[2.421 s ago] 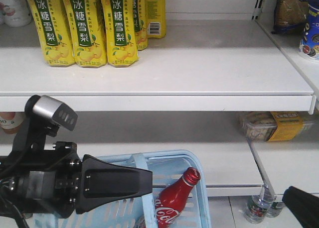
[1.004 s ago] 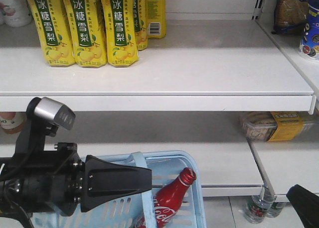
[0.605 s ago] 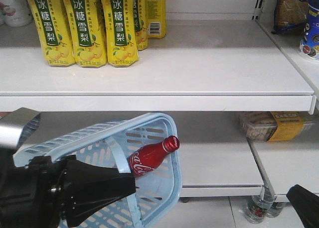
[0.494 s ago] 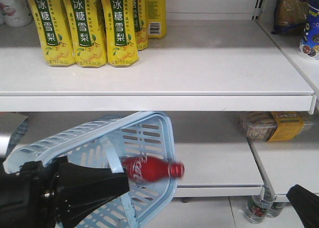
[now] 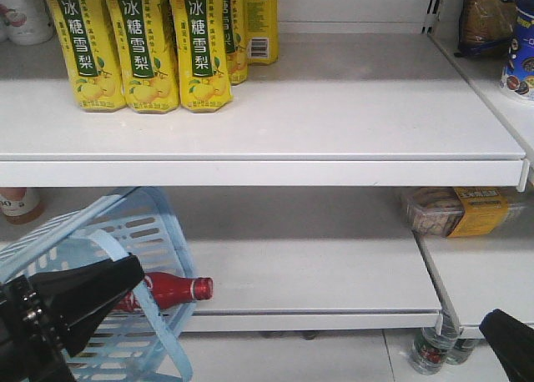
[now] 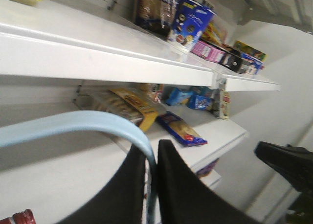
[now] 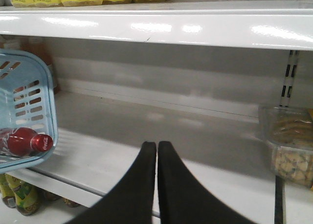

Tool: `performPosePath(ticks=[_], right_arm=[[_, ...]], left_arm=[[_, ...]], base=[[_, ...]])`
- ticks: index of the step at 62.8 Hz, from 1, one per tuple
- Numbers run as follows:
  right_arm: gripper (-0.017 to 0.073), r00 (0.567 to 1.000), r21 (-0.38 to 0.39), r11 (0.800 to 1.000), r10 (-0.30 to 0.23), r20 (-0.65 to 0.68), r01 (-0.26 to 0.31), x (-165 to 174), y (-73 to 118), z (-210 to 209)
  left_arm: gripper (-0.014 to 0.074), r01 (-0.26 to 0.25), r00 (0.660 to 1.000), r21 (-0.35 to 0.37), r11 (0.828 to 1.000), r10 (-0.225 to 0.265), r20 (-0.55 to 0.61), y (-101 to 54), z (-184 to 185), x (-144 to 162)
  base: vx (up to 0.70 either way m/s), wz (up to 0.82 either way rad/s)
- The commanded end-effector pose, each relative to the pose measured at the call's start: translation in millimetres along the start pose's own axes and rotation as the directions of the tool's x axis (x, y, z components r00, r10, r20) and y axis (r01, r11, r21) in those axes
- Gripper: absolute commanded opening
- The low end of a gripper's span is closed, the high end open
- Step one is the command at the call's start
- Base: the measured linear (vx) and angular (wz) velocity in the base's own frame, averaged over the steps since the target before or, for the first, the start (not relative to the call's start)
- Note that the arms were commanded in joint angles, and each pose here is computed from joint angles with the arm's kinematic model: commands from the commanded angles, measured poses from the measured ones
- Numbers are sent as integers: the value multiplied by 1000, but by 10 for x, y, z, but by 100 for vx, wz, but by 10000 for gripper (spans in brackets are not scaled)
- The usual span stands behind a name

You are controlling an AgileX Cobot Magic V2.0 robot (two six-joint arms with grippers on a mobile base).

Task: Place coke in basket with both arms
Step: 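Swing the left gripper holding the basket away from the shelf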

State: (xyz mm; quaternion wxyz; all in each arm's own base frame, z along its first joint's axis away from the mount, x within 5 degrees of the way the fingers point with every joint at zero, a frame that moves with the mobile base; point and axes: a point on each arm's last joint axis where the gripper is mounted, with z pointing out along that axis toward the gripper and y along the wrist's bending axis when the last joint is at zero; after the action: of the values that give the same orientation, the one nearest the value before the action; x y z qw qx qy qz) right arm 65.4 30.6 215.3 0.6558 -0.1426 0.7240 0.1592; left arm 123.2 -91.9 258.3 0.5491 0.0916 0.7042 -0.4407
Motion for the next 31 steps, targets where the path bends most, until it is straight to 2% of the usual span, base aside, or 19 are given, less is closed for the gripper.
performPosePath(ticks=[1, 11, 16, 19, 31], right_arm=[[-5, 997, 32, 999, -1, 83, -2, -143, -26, -5], [-5, 997, 32, 999, -1, 83, -2, -143, -26, -5], [-5, 997, 32, 999, -1, 83, -2, -143, -26, -5], [-5, 997, 32, 999, -1, 83, -2, -143, -26, -5], [-5, 997, 32, 999, -1, 83, -2, -143, -26, -5]], left_arm=[[-6, -64, 990, 38, 997, 59, 132, -98, -46, -173], [-6, -115, 982, -83, 990, 126, 141, -31, -118, -195], [-6, -114, 981, -146, 983, 134, 139, 5, -161, -205], [-6, -122, 979, -179, 976, 148, 137, 19, -193, -211], [-6, -210, 963, -287, 934, 249, 105, 41, -346, -223]], base=[[0, 0], [0, 0], [0, 0], [0, 0], [0, 0]])
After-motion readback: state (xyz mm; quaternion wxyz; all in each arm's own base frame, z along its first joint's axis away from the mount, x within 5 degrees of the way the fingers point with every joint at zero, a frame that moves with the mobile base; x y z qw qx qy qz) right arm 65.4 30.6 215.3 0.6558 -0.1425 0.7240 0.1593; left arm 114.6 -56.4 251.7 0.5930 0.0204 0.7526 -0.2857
